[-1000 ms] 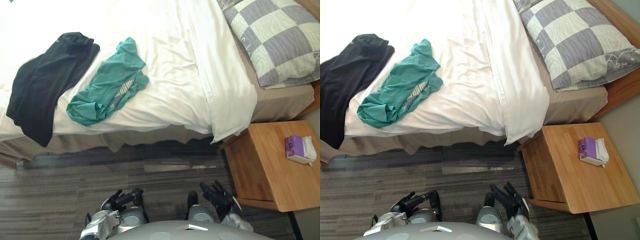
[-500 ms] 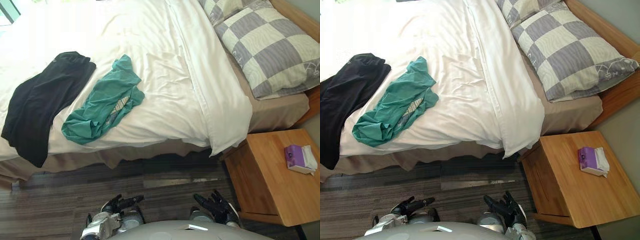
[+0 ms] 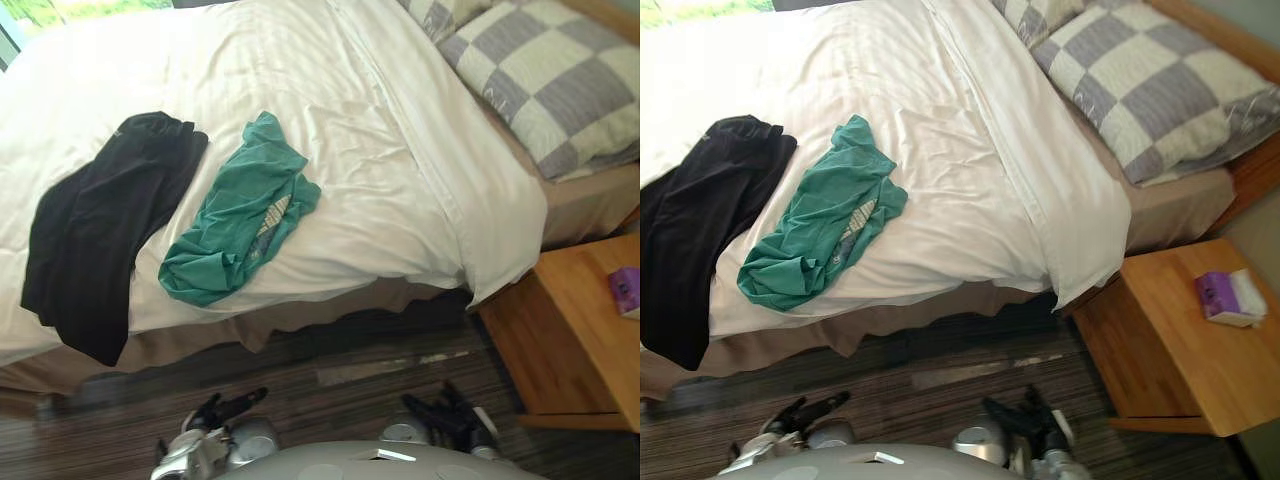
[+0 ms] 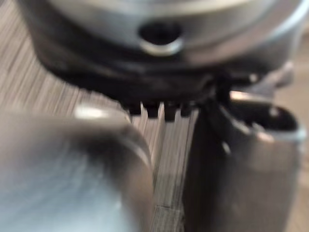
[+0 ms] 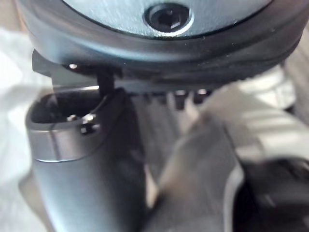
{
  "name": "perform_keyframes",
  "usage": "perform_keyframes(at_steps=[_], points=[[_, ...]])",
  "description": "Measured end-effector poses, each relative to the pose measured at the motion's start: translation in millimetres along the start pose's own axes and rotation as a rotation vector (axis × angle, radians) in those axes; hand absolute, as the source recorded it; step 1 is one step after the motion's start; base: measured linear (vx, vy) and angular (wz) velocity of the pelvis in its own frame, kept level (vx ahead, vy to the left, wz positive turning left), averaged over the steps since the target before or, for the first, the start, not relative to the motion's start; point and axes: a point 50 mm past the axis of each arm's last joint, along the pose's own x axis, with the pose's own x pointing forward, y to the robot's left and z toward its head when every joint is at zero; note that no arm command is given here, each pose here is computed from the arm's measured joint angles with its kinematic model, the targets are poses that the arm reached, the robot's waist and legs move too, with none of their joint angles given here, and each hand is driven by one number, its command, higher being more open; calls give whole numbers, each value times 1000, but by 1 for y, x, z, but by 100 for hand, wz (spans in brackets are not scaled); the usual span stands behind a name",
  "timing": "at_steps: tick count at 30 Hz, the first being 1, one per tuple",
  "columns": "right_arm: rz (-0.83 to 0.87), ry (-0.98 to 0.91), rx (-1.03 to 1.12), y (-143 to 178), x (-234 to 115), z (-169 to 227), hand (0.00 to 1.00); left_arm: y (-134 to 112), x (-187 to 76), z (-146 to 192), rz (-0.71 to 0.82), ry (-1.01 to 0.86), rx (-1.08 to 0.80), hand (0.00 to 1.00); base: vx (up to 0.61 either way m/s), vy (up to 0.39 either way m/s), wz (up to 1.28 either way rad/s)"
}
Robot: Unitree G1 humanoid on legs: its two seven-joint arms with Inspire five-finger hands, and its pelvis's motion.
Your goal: Tidy up the quilt and then pick up the clothes from the bed and put them into the laundry hamper
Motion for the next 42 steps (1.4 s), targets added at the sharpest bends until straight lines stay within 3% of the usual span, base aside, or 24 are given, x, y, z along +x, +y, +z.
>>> perform_keyframes(at_steps=[5, 8, 10, 12, 20, 25, 35, 38, 42], points=[[76, -45, -159, 8, 15, 27, 100, -10, 1, -9, -5, 47, 36, 100, -21, 362, -62], [166, -83, -182, 25, 19, 35, 100, -19, 3, 2, -33, 55, 108, 100, 73, 166, 24], [168, -74, -174, 24, 19, 37, 100, -43, 6, 10, -77, 68, 158, 100, 70, 108, 83], [167, -72, -175, 24, 20, 37, 100, -48, 6, 10, -84, 73, 179, 100, 59, 26, 39], [142, -22, -73, 26, 22, 29, 100, -47, 5, 8, -100, 19, 132, 100, 4, 3, 9], [-1, 21, 125, -4, 12, 13, 100, -51, 4, 2, -111, 18, 110, 100, -30, 106, 0], [-56, 53, 195, -48, -7, 6, 100, -33, 2, -15, -74, 63, 25, 100, -1, 323, -15], [-10, 68, 227, -16, 4, -1, 100, -20, 3, -4, -68, 34, 72, 100, -38, 507, 13], [22, 73, 113, -13, 8, 5, 100, -20, 2, -11, -42, 62, 72, 100, -98, 195, -62]])
